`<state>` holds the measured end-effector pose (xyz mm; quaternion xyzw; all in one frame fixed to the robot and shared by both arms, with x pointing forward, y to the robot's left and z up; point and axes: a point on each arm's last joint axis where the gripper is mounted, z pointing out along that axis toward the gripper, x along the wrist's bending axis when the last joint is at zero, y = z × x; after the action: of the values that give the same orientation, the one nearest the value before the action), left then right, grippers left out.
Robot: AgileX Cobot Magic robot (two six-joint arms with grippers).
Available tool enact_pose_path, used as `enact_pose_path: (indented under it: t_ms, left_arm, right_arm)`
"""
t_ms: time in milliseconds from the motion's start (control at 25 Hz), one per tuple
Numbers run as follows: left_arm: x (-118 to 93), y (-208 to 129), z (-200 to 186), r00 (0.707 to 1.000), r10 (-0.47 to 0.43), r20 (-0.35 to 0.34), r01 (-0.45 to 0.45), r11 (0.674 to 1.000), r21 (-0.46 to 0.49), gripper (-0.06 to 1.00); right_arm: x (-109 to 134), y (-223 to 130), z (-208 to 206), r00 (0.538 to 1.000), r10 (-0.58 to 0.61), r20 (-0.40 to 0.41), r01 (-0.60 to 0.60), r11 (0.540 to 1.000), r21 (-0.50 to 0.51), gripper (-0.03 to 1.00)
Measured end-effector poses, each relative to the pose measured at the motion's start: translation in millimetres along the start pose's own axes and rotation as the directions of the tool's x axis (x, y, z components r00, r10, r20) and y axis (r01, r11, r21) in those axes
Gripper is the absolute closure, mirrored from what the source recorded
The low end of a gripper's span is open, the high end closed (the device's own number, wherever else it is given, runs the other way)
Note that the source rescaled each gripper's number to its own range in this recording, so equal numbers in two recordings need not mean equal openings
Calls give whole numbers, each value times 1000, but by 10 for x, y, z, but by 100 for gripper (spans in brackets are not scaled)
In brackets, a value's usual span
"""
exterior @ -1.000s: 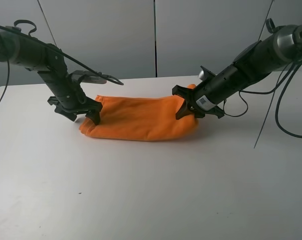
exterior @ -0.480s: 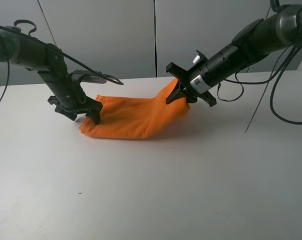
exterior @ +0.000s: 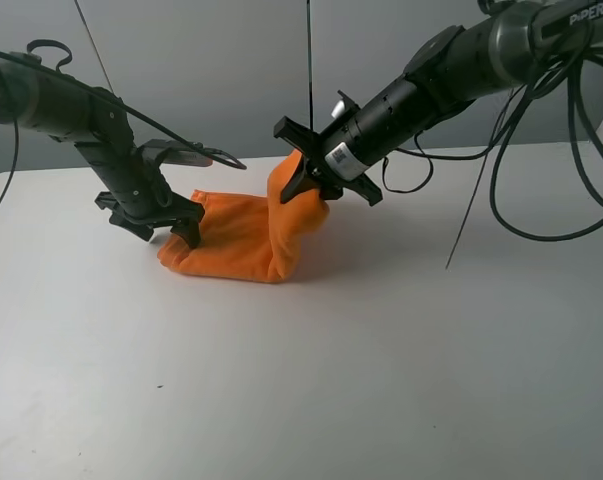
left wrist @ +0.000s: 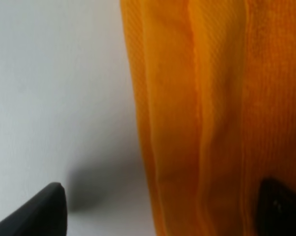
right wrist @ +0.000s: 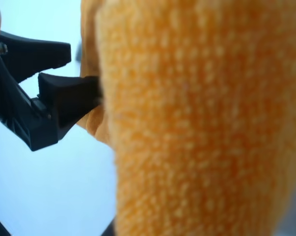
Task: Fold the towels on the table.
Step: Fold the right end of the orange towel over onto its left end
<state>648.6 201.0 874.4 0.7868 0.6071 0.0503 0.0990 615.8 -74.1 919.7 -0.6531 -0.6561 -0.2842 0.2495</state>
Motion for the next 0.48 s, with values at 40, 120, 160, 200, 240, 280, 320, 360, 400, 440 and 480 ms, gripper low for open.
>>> enact_pose_path:
  t_ms: [40,120,160,200,240,280,320,360,400,440,480]
  left_arm:
    - [0,0,0,1000,0,0,0,1000,0,-4]
    - [0,0,0,1000,0,0,0,1000,0,-4]
    - [0,0,0,1000,0,0,0,1000,0,-4]
    - [0,0,0,1000,0,0,0,1000,0,-4]
    - [0,2,0,1000,0,0,0,1000,-2,-4]
    - [0,2,0,1000,0,0,0,1000,-2,-4]
    - [0,4,0,1000,0,0,0,1000,-4,-4]
    - [0,5,0,1000,0,0,0,1000,-6,-4]
    - [1,7,0,1000,0,-1,0,1000,-8,-4]
    - [1,9,0,1000,0,-1,0,1000,-10,-4]
    - [1,13,0,1000,0,-1,0,1000,-15,-4]
  right_arm:
    - [15,3,40,1000,0,-3,0,1000,-3,90]
    - [41,1,108,1000,19,-15,-19,1000,-15,90]
    - [34,7,128,999,36,-25,-37,999,-18,90]
    - [46,19,137,998,47,-36,-48,999,-26,90]
    - [39,30,158,997,63,-46,-64,997,-30,90]
    - [32,38,171,996,76,-52,-78,996,-35,90]
    - [27,36,191,995,83,-53,-85,996,-35,90]
    - [26,42,210,994,96,-58,-98,994,-43,90]
    - [33,42,225,993,101,-61,-104,993,-49,90]
    - [55,34,246,993,100,-62,-103,993,-56,90]
    - [74,24,273,993,101,-62,-105,992,-63,90]
